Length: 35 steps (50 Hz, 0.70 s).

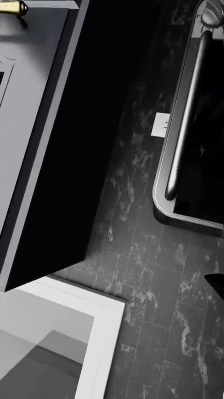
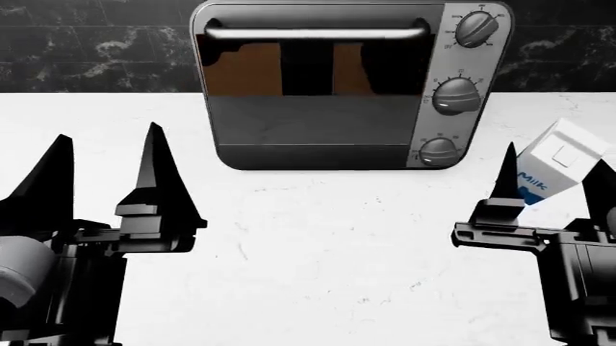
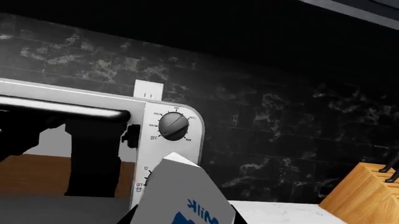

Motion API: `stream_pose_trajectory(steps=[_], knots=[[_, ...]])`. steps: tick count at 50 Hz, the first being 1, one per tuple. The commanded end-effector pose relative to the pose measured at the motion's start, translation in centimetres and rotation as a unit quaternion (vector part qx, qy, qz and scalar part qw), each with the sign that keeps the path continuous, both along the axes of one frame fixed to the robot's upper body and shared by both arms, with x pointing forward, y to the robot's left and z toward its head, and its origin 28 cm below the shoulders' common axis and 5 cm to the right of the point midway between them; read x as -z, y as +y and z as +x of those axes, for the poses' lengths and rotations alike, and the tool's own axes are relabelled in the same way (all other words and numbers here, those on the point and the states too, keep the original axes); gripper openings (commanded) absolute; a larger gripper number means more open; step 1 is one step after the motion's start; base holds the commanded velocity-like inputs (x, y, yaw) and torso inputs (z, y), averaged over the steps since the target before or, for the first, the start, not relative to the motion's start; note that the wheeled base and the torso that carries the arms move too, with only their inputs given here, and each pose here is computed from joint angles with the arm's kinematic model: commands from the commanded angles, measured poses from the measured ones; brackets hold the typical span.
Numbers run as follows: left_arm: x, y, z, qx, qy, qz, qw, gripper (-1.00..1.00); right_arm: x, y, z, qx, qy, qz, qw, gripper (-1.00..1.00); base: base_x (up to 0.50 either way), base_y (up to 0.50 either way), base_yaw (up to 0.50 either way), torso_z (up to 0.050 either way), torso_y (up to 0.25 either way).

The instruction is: Place the eggs and milk next to the bowl.

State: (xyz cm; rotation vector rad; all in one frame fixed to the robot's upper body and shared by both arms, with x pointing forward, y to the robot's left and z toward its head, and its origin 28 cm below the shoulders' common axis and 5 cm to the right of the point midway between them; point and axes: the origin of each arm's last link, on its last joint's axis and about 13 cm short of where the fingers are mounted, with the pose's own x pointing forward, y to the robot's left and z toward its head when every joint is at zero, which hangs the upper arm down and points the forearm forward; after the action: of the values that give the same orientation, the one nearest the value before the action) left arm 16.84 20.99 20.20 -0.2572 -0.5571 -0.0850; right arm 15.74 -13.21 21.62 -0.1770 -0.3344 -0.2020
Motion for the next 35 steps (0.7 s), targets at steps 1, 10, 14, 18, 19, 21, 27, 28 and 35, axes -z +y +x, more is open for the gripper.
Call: stream_pose_trajectory(steps=[1,10,14,18,19,21,27,28,35], knots=[[0.02,0.02,0.02,0.0,0.0,0.0,1.0,1.0,-1.42,0.1,0.39,-0.001,-0.05,0.0,0.999,-1.0,0.0,0.44,0.0,0.0,0.0],[0.0,0.03,0.05,0.0,0.001,-0.001,1.0,1.0,-1.41,0.13,0.42,-0.001,-0.05,0.0,0.999,-1.0,0.0,0.44,0.0,0.0,0.001],[-0.02,0.02,0.06,0.0,0.0,-0.001,1.0,1.0,-1.39,0.12,0.44,-0.001,-0.05,0.0,0.999,-1.0,0.0,0.44,0.0,0.0,0.0],[0.04,0.02,0.11,-0.001,0.001,-0.001,1.0,1.0,-1.35,0.12,0.49,-0.002,-0.049,-0.001,0.999,-1.0,0.0,0.44,0.0,0.003,0.003],[0.05,0.03,0.12,-0.001,0.001,-0.001,1.0,1.0,-1.34,0.12,0.49,-0.001,-0.048,-0.001,0.999,-1.0,0.0,0.44,0.0,0.0,0.0],[0.07,0.03,0.14,-0.001,0.002,-0.001,1.0,1.0,-1.33,0.13,0.51,-0.002,-0.048,-0.001,0.999,-1.0,0.0,0.44,0.0,0.0,0.0],[0.12,0.05,0.18,-0.001,0.003,-0.001,1.0,1.0,-1.28,0.14,0.61,-0.002,-0.047,-0.001,0.999,-1.0,0.0,0.44,0.0,0.0,0.002],[0.12,0.05,0.18,-0.001,0.003,-0.001,1.0,1.0,-1.28,0.14,0.61,-0.002,-0.047,-0.001,0.999,-1.0,0.0,0.45,0.0,0.0,0.0],[0.17,0.03,0.2,-0.001,0.003,0.001,1.0,1.0,-1.23,0.09,0.66,-0.001,-0.047,-0.001,0.999,-1.0,0.0,0.44,0.0,0.001,0.0]])
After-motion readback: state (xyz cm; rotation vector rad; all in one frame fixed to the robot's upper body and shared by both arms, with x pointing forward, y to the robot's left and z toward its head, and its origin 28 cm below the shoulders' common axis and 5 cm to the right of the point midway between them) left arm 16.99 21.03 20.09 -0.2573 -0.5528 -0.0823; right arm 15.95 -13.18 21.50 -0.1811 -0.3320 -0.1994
